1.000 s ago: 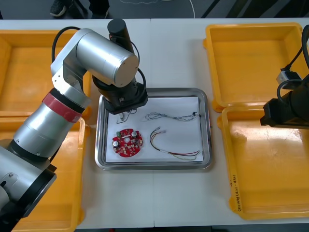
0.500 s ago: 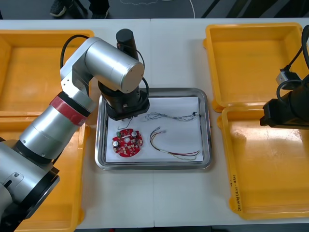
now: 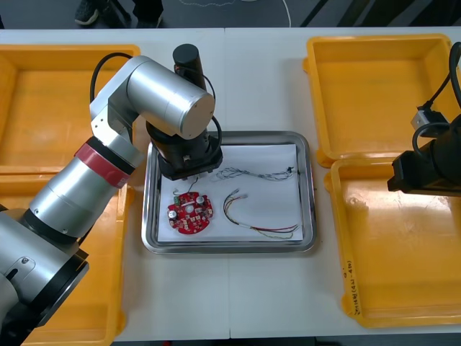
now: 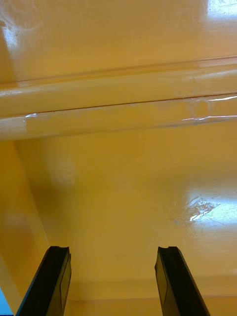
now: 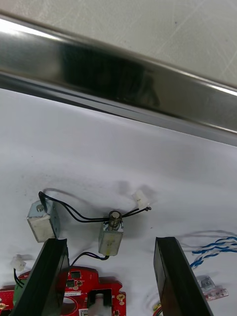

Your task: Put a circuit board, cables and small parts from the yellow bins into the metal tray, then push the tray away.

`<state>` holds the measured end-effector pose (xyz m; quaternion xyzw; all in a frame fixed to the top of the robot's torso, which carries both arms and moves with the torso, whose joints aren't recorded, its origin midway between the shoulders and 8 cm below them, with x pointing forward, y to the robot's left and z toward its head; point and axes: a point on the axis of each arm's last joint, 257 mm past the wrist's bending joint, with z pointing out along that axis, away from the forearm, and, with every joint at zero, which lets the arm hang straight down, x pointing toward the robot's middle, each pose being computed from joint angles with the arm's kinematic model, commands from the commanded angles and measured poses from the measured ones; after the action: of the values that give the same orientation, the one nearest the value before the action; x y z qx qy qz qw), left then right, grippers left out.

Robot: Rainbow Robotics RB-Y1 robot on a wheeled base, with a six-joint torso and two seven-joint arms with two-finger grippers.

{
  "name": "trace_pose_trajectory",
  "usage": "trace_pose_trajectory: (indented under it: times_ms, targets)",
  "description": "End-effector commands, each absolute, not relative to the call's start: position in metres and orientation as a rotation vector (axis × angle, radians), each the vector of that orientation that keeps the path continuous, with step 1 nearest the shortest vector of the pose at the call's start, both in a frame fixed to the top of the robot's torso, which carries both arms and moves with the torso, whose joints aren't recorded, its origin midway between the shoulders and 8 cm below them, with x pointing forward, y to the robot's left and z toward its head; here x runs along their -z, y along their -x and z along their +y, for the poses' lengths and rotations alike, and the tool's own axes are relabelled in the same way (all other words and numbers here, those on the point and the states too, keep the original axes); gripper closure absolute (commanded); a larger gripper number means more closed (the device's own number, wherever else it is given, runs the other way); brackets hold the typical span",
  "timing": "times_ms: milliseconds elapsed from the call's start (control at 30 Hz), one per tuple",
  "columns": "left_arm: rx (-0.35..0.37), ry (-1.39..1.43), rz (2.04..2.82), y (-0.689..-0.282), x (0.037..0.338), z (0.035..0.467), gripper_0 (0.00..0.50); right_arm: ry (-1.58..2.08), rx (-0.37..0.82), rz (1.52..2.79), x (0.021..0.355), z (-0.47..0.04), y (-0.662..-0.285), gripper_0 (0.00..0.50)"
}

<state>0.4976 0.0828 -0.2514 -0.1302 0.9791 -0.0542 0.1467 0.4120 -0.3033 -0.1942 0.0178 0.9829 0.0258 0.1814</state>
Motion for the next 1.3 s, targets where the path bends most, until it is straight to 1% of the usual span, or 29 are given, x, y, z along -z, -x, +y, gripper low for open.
trace_pose_trajectory:
  times_ms: [33, 133, 233, 533, 567, 733, 833, 900, 1067, 1167, 1233, 1300]
  targets:
    - [0.181, 0.308, 2.756, -0.508, 0.221, 0.066, 0.000, -0.066, -0.106, 2.758, 0.189, -0.303, -0.411, 0.000]
    - [0.167, 0.305, 2.744, -0.508, 0.213, 0.073, 0.000, -0.063, -0.105, 2.758, 0.189, -0.303, -0.411, 0.000]
    - [0.152, 0.297, 2.724, -0.507, 0.198, 0.082, 0.000, -0.063, -0.107, 2.760, 0.190, -0.303, -0.410, 0.000]
    - [0.107, 0.311, 2.670, -0.495, 0.147, 0.123, 0.000, -0.059, -0.114, 2.758, 0.188, -0.302, -0.411, 0.000]
    - [0.110, 0.314, 2.662, -0.494, 0.140, 0.127, 0.000, -0.059, -0.114, 2.758, 0.188, -0.302, -0.411, 0.000]
    - [0.193, 0.309, 2.598, -0.496, 0.106, 0.138, 0.000, -0.056, -0.119, 2.760, 0.188, -0.301, -0.410, 0.000]
    - [0.217, 0.303, 2.573, -0.495, 0.092, 0.146, 0.000, -0.055, -0.121, 2.760, 0.189, -0.300, -0.410, 0.000]
    - [0.219, 0.297, 2.570, -0.494, 0.088, 0.151, 0.000, -0.054, -0.122, 2.762, 0.189, -0.300, -0.409, 0.000]
    - [0.199, 0.291, 2.560, -0.493, 0.079, 0.168, 0.000, -0.049, -0.129, 2.763, 0.189, -0.298, -0.409, 0.000]
    - [0.175, 0.283, 2.568, -0.490, 0.078, 0.181, 0.000, -0.048, -0.131, 2.763, 0.189, -0.298, -0.409, 0.000]
    - [0.156, 0.286, 2.567, -0.486, 0.077, 0.197, 0.000, -0.046, -0.134, 2.764, 0.189, -0.297, -0.409, 0.000]
    - [0.165, 0.298, 2.563, -0.483, 0.077, 0.208, 0.000, -0.045, -0.138, 2.767, 0.189, -0.297, -0.408, 0.000]
